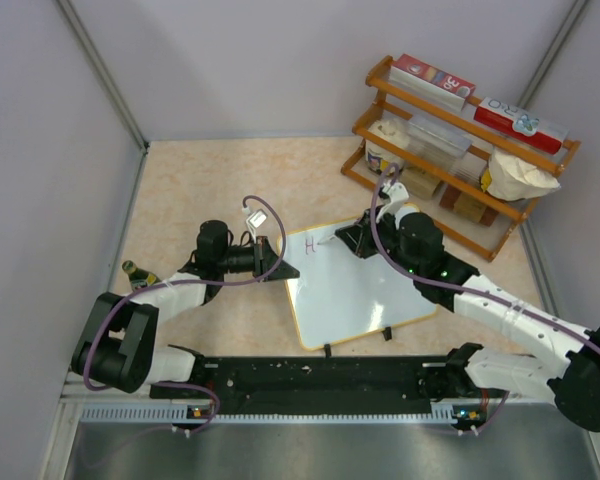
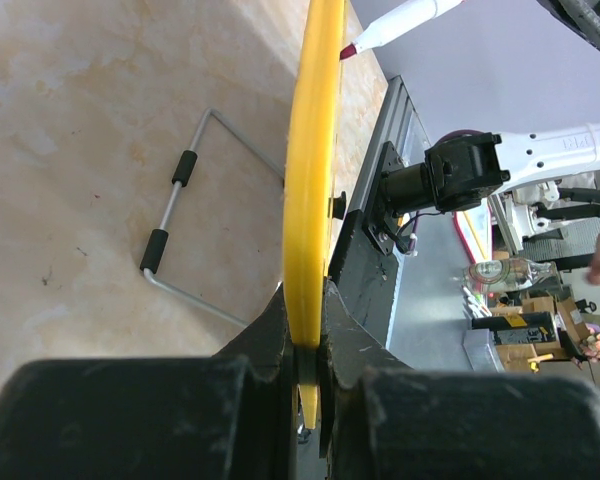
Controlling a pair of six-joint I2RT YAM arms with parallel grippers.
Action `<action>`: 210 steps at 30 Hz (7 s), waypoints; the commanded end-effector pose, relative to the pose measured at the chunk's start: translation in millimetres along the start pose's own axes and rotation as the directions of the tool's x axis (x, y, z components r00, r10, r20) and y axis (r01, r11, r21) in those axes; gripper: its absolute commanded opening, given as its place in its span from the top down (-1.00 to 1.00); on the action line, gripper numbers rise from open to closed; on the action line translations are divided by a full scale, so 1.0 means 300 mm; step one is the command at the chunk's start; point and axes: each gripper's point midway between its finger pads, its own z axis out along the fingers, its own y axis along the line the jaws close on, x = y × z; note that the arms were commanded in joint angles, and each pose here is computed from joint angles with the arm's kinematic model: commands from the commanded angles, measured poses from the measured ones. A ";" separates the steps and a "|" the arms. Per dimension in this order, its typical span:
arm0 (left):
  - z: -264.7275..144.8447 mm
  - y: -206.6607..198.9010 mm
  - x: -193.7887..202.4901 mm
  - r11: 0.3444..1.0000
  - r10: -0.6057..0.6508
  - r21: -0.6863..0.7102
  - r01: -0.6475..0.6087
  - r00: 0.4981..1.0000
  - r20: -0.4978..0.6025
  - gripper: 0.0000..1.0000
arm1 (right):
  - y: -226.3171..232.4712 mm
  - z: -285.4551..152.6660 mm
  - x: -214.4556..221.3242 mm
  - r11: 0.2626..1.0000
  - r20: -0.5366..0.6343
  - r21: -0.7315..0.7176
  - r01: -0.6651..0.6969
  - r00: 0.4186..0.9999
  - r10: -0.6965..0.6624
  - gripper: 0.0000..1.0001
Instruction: Write a sentence on the whiteboard
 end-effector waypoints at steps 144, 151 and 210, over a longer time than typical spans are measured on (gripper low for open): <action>-0.003 0.030 0.046 0.999 0.026 -0.034 -0.026 1.000 -0.012 1.00 | 0.015 -0.040 -0.135 0.999 0.131 -0.014 -0.035 0.991 0.037 1.00; -0.003 0.030 0.045 0.999 0.027 -0.034 -0.028 1.000 -0.012 1.00 | -0.027 -0.014 -0.074 0.998 0.090 0.020 -0.054 0.995 0.052 1.00; -0.004 0.028 0.042 0.999 0.027 -0.036 -0.028 1.000 -0.012 1.00 | 0.003 -0.021 -0.127 0.995 0.111 -0.076 -0.071 0.991 0.079 1.00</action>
